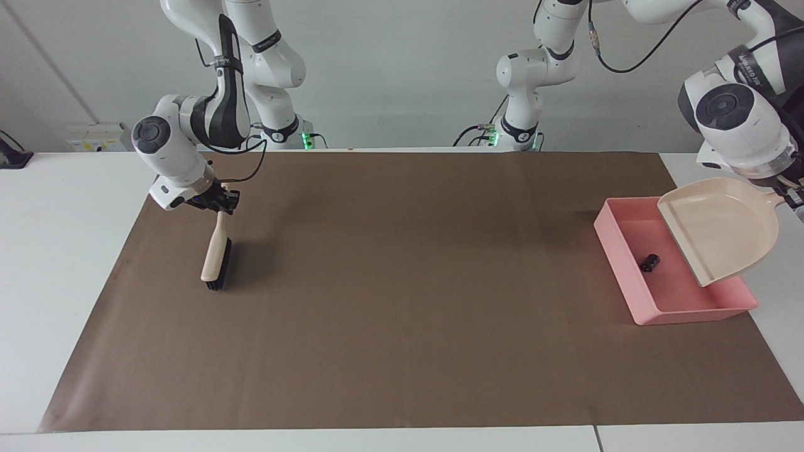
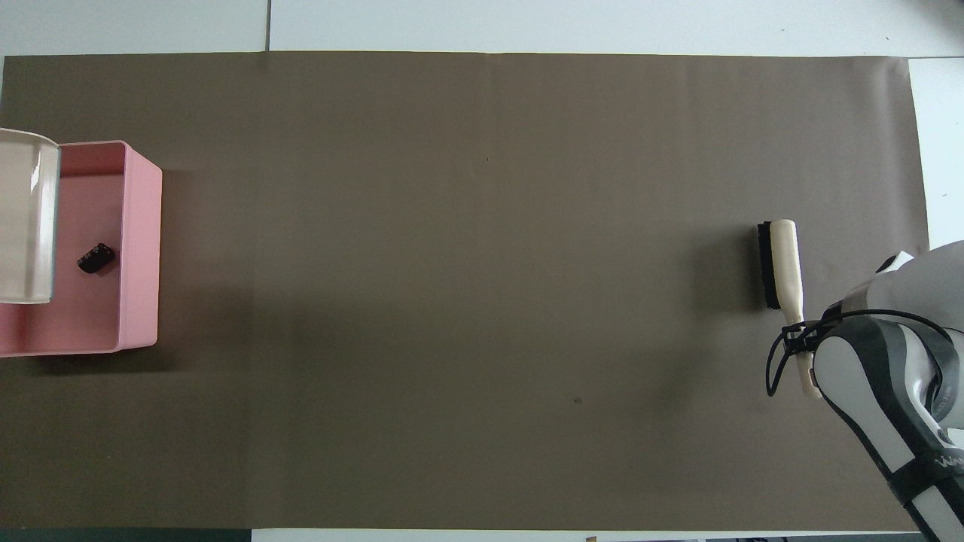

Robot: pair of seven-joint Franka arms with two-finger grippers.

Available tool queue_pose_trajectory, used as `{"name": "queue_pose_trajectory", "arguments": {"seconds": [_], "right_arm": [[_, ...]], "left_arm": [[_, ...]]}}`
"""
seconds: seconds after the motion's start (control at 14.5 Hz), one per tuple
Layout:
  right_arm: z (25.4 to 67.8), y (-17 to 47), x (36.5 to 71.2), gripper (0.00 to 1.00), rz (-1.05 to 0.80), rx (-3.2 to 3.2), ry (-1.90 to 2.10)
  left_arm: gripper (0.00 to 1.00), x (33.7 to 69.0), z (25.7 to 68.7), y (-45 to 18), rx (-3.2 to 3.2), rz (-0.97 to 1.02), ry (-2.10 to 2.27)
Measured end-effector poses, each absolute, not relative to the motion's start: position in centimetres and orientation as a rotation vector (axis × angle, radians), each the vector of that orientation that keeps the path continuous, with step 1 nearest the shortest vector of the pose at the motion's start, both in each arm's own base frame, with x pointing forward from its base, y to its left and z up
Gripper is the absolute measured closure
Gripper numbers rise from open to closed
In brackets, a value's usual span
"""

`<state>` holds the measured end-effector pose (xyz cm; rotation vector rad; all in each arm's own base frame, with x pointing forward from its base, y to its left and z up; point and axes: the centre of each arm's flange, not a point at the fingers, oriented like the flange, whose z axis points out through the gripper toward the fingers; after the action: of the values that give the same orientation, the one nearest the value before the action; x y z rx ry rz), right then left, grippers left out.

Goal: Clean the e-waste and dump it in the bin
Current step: 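Tip the dustpan with the left gripper to dump the part into the bin, then lower the dustpan onto the table beside the bin with the left gripper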

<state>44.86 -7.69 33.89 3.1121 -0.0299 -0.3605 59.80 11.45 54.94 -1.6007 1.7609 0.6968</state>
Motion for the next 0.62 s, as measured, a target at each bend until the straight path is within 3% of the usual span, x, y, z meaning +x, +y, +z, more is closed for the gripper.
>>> {"name": "queue_pose_trajectory", "arguments": {"seconds": [0.28, 0.34, 0.62], "right_arm": [[33.4, -7.9, 44.6, 0.74, -0.354, 3.113, -0.037], [33.4, -7.9, 44.6, 0.69, -0.355, 3.113, -0.037], [34.1, -7.6, 44.9, 0.25, -0.366, 3.111, -0.026]], "left_arm": [[0.68, 59.5, 51.2, 4.9, -1.694, 0.564, 1.936], [0.68, 59.2, 49.8, 2.9, -1.705, 0.549, 1.983], [0.68, 56.6, 44.1, -6.5, -1.747, 0.516, 2.065]]}}
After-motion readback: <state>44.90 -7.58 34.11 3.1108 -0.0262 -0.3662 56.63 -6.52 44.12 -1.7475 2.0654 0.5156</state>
